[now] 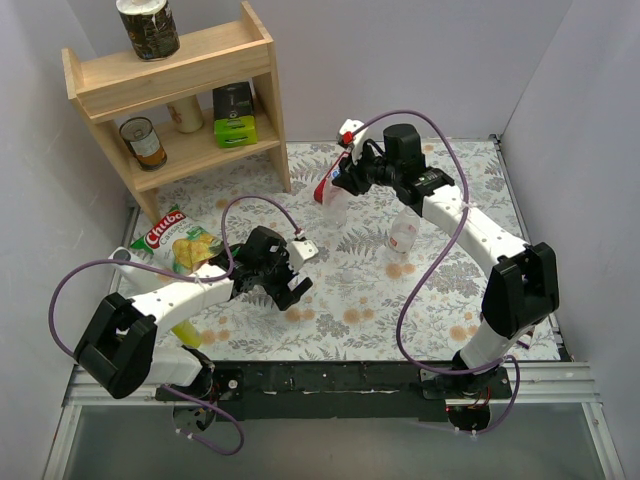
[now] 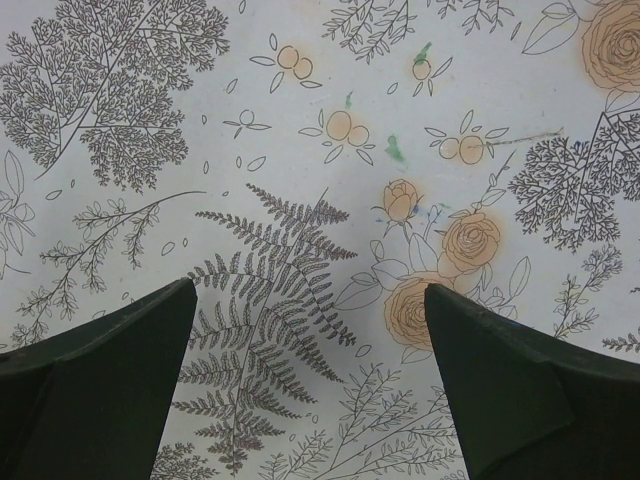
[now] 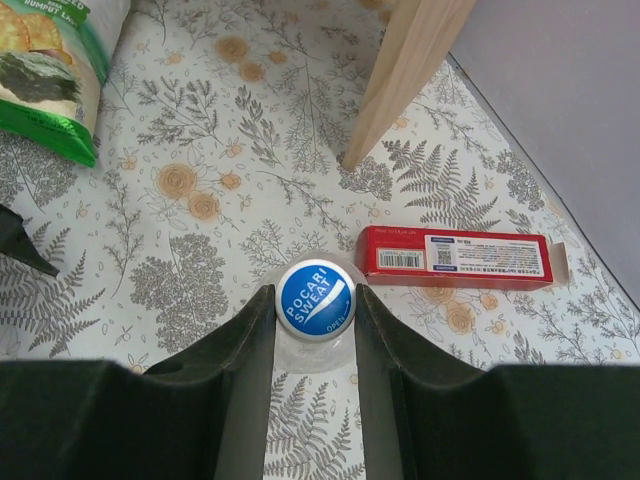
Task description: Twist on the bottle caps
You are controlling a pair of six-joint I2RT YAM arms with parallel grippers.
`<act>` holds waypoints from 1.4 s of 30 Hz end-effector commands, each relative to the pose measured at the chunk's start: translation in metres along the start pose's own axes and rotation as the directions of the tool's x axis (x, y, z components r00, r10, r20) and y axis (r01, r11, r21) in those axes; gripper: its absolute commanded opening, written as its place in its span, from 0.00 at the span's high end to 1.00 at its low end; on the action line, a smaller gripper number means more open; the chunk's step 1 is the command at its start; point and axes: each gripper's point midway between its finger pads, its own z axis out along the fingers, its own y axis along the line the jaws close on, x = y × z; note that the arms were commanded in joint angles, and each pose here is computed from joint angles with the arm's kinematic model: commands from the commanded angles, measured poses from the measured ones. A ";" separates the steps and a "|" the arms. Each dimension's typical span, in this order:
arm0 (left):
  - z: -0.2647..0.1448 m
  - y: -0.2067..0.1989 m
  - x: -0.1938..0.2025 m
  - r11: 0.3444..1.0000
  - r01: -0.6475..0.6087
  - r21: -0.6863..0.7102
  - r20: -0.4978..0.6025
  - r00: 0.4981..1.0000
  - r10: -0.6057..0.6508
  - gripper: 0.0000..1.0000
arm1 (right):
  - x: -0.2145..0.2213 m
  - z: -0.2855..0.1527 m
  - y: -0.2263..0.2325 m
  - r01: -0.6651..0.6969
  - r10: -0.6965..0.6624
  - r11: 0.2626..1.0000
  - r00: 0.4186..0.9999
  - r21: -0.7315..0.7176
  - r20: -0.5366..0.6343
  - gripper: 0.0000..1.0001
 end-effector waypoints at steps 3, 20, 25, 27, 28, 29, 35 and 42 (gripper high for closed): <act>-0.001 0.001 0.000 1.000 -0.002 0.017 0.007 1.000 0.002 0.02 | -0.001 0.000 -0.001 0.012 -0.012 1.000 0.999 0.005 0.041 0.81; 0.000 0.000 0.003 0.999 0.012 0.037 0.001 1.000 -0.012 0.02 | 0.017 0.004 -0.002 -0.041 0.040 0.999 0.999 0.029 0.004 0.47; 0.001 0.000 0.003 0.999 0.011 0.044 0.004 1.000 -0.012 0.02 | 0.016 0.004 -0.003 -0.042 0.042 0.999 0.999 0.031 0.006 0.44; 0.001 -0.001 0.002 0.999 0.011 0.048 0.007 1.000 -0.011 0.02 | 0.012 0.004 -0.004 -0.040 0.040 0.999 0.999 0.034 0.012 0.38; 0.002 -0.001 0.003 0.999 0.011 0.049 0.006 1.000 -0.012 0.02 | 0.010 0.003 -0.005 -0.043 0.043 0.998 0.999 0.038 0.014 0.34; 0.002 -0.001 0.003 0.999 0.010 0.047 0.005 1.000 -0.010 0.02 | 0.004 0.000 -0.005 -0.043 0.042 0.998 0.999 0.043 0.022 0.31; 0.002 -0.003 0.006 0.999 0.002 0.054 0.008 1.000 -0.003 0.02 | -0.069 -0.039 -0.023 0.005 -0.021 0.990 0.993 0.138 0.118 0.09; 0.003 -0.002 -0.002 0.998 0.026 0.060 0.020 0.999 -0.027 0.02 | -0.038 -0.110 -0.052 -0.032 0.021 0.967 0.999 0.251 0.050 0.13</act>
